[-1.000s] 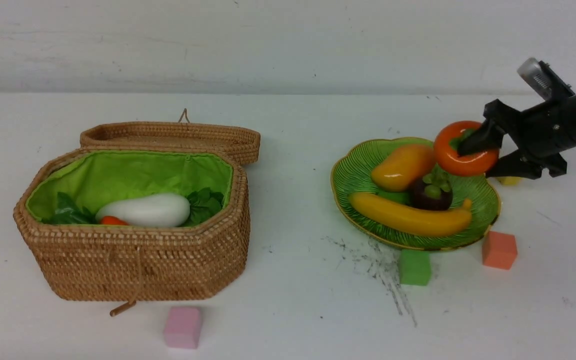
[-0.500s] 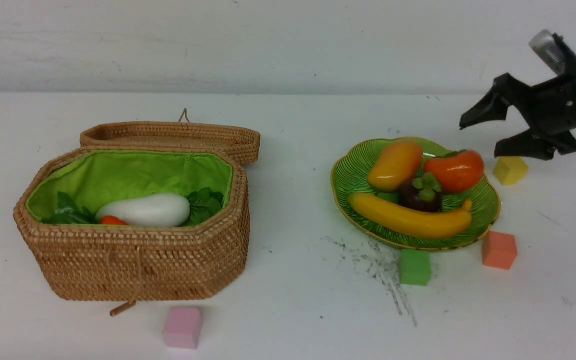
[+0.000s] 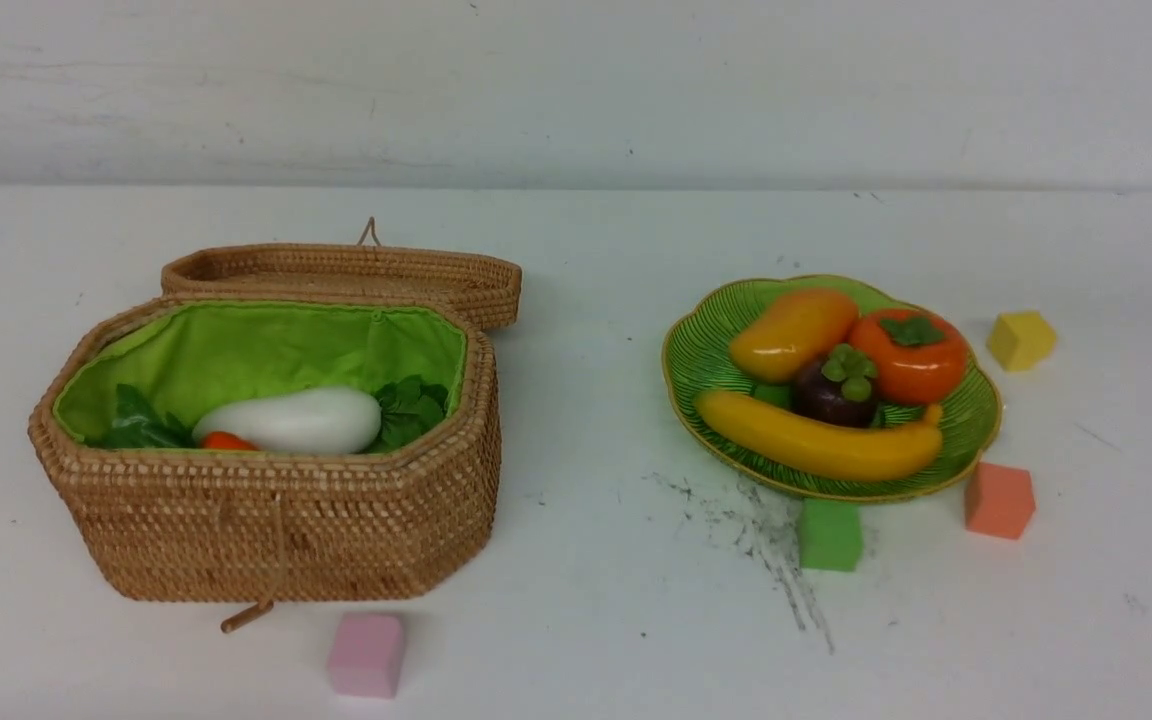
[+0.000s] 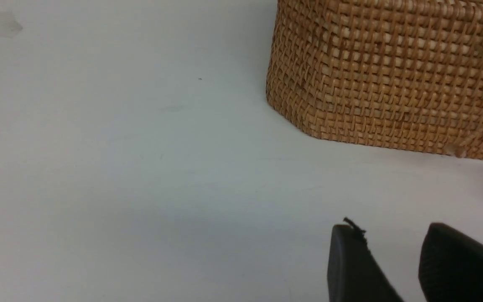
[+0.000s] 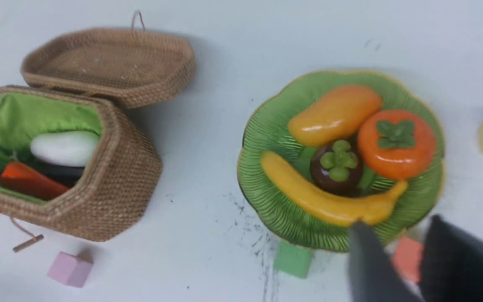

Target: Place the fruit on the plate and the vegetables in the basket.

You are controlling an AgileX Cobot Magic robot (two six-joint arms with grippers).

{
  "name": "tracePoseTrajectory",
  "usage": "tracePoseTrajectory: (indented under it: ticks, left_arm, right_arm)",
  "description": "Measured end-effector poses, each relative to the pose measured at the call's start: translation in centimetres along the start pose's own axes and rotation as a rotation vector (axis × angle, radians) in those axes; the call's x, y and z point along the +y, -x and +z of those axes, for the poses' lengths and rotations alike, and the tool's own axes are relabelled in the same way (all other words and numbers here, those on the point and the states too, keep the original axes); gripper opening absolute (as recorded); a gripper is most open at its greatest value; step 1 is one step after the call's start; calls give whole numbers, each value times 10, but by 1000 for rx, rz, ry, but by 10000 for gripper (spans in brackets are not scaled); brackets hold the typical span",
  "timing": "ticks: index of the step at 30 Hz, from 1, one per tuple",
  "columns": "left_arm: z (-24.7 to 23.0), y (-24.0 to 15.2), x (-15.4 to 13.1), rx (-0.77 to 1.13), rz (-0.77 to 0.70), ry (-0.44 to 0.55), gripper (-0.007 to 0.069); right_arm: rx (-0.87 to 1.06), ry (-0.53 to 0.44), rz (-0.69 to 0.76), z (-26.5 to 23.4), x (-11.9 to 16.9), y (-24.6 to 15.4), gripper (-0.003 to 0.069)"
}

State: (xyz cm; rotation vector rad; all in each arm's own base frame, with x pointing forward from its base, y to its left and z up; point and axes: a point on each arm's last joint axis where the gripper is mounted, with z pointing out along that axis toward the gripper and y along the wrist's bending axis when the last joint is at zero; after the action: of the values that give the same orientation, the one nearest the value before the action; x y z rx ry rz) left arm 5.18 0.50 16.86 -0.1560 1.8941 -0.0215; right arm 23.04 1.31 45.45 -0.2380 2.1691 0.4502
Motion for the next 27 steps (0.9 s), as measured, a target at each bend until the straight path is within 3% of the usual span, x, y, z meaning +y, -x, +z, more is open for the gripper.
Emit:
tracePoseTrajectory:
  ticks: [1, 3, 9, 18, 27]
  left_arm:
    - [0, 0, 0, 0, 0, 0, 238]
    - [0, 0, 0, 0, 0, 0, 238]
    - [0, 0, 0, 0, 0, 0, 238]
    - [0, 0, 0, 0, 0, 0, 238]
    - [0, 0, 0, 1, 0, 0, 238]
  right_arm:
    - [-28, -9, -2, -11, 11, -23, 63]
    - [-15, 1, 5, -10, 19, -56, 2]
    - [116, 43, -40, 32, 21, -126, -8]
    - [-167, 93, -151, 6, 49, -121, -8]
    - [-182, 114, -171, -4, 54, -124, -7]
